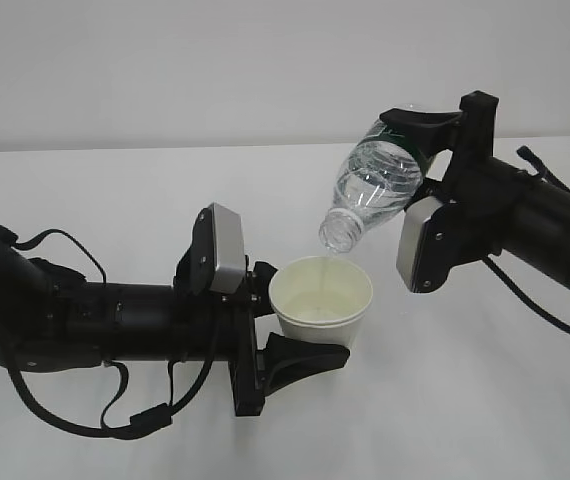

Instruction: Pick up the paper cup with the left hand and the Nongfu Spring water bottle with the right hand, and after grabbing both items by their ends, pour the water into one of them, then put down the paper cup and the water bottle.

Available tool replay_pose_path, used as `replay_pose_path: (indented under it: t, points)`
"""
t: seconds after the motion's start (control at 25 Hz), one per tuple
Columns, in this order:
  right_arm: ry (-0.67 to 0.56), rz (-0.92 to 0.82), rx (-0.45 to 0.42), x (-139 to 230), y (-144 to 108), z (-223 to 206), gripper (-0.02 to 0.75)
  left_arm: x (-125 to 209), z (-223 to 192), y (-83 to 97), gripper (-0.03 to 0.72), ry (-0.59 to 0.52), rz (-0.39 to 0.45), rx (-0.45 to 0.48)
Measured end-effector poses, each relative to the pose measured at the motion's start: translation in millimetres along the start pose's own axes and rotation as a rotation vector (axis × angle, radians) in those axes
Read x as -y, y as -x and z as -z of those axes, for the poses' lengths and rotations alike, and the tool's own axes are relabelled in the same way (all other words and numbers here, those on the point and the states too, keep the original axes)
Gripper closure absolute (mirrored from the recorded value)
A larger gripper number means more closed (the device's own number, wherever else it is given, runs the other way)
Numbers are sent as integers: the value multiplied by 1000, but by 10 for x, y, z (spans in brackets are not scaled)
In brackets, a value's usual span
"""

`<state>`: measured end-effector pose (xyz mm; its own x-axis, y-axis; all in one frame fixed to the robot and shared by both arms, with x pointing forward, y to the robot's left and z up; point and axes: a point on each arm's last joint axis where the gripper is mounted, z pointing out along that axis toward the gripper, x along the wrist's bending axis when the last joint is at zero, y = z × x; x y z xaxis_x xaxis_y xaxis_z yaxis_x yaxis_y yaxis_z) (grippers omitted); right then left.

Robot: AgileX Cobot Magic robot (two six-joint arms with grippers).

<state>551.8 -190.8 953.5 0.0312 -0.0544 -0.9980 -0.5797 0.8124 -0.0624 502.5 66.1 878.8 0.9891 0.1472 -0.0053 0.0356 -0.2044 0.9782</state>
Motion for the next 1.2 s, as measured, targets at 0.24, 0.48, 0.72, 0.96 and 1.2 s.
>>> replay_pose_path:
  t: [0.24, 0.48, 0.72, 0.96, 1.2]
  points:
    - [0, 0, 0, 0, 0, 0, 280, 0, 0, 0, 204, 0, 0, 0]
    - [0, 0, 0, 0, 0, 0, 281, 0, 0, 0, 204, 0, 0, 0]
    - [0, 0, 0, 0, 0, 0, 281, 0, 0, 0, 204, 0, 0, 0]
    - [0, 0, 0, 0, 0, 0, 281, 0, 0, 0, 205, 0, 0, 0]
    - [0, 0, 0, 0, 0, 0, 281, 0, 0, 0, 204, 0, 0, 0]
